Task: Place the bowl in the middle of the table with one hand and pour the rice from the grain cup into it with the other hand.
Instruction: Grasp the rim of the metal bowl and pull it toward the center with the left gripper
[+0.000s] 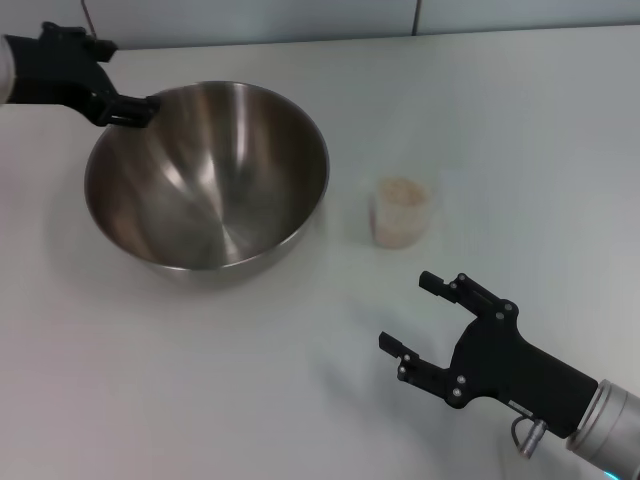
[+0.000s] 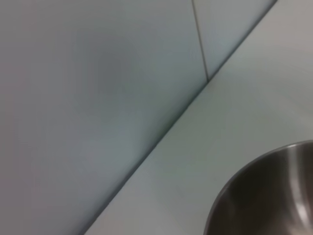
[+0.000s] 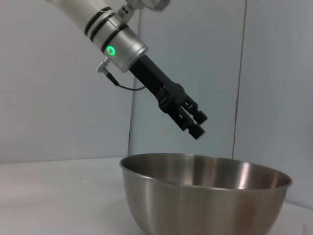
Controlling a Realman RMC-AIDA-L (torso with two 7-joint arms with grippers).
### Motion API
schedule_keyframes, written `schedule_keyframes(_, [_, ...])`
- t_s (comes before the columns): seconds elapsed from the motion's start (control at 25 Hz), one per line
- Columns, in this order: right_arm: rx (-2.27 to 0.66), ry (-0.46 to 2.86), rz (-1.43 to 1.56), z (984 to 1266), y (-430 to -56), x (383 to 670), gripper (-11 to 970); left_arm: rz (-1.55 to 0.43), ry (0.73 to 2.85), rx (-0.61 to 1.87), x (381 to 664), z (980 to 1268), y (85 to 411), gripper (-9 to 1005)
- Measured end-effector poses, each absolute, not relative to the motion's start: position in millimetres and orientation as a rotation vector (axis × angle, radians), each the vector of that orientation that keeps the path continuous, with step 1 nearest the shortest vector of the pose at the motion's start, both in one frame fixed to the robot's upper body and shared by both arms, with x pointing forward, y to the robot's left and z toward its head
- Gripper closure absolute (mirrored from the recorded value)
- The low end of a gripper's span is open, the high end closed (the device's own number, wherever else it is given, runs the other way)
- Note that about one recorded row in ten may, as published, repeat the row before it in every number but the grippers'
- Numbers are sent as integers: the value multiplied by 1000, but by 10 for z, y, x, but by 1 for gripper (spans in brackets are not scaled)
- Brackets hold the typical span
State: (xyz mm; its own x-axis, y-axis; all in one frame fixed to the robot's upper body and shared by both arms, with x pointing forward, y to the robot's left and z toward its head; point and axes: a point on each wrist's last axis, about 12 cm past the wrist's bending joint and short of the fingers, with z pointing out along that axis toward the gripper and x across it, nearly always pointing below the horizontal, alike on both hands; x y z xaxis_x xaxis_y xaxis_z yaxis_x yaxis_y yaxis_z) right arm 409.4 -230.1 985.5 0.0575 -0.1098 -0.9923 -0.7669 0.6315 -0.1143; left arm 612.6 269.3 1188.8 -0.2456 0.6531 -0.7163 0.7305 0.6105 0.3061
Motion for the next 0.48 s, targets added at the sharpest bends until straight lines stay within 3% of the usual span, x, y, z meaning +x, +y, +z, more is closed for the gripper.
schedule_keyframes(0.04, [-785,1452,585,9855,-2301,4094,176,-112,1966,1096,6126,11888,2693,163])
schedule_keyframes(0.08, [-785,1452,584,9855,-2301,4094,176,-90,1997,1163,6267,11783,2467,164])
schedule_keyframes(0.48, [-788,1452,587,9852,-2299,4085,176,-52,2064,1239,6450,11577,2327,185])
